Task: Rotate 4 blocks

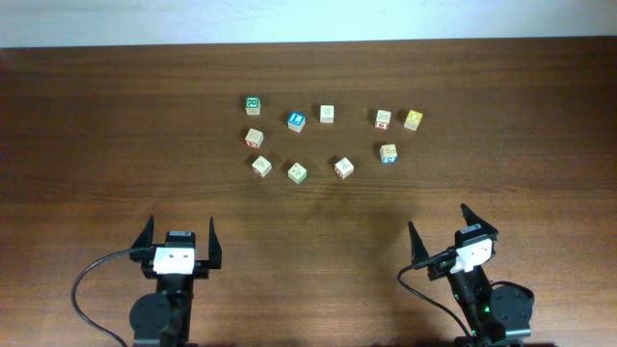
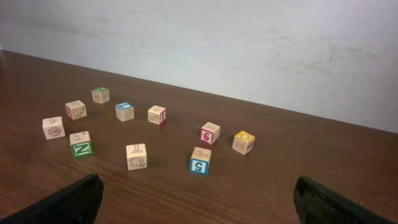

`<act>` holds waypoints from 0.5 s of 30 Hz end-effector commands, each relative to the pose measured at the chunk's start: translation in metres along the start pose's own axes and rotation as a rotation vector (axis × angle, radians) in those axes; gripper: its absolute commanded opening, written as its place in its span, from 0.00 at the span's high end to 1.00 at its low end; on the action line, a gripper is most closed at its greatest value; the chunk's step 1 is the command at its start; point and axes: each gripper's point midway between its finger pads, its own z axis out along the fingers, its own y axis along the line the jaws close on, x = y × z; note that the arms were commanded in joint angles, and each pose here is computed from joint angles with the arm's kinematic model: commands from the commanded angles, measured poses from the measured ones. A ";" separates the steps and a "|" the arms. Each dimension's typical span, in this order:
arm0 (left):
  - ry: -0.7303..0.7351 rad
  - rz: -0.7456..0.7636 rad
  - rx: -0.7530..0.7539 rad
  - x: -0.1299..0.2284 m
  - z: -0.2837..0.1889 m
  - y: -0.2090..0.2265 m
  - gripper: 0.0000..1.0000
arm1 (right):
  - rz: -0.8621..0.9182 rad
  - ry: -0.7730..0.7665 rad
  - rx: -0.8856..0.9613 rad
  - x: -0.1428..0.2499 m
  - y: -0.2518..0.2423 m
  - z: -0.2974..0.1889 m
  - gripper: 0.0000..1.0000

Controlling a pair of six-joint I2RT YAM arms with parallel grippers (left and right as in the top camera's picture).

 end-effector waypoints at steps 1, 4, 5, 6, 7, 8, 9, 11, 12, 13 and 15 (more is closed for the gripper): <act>-0.004 0.016 0.003 0.001 0.000 0.000 0.01 | 0.002 0.017 0.016 0.006 -0.003 0.001 0.02; -0.004 0.016 0.003 0.001 0.000 0.000 0.01 | 0.002 0.017 0.016 0.006 -0.003 0.001 0.02; -0.004 0.016 0.003 0.001 0.000 0.000 0.01 | 0.002 0.017 0.016 0.006 -0.003 0.001 0.02; -0.003 0.016 -0.008 0.001 0.000 0.001 0.01 | 0.001 0.016 0.017 0.006 -0.003 0.001 0.02; -0.004 0.015 -0.071 0.000 0.000 0.012 0.01 | 0.000 0.011 0.017 0.005 -0.003 0.001 0.02; 0.008 0.014 -0.136 0.002 -0.002 0.024 0.01 | 0.000 0.009 0.017 0.004 -0.003 0.001 0.02; 0.012 0.013 -0.178 0.002 -0.003 0.031 0.01 | 0.000 0.010 0.017 0.004 -0.003 0.001 0.02; 0.012 0.013 -0.175 0.002 -0.003 0.030 0.01 | 0.001 0.013 0.016 0.005 -0.003 0.001 0.02; 0.011 0.013 -0.175 0.002 -0.003 0.030 0.01 | 0.001 0.009 0.007 0.004 -0.002 0.001 0.02; 0.011 0.013 -0.175 0.002 -0.003 0.030 0.01 | -0.001 -0.003 -0.021 0.002 0.003 0.001 0.02; 0.002 0.013 -0.140 0.001 -0.002 0.024 0.01 | 0.007 -0.009 -0.039 0.000 0.006 0.001 0.02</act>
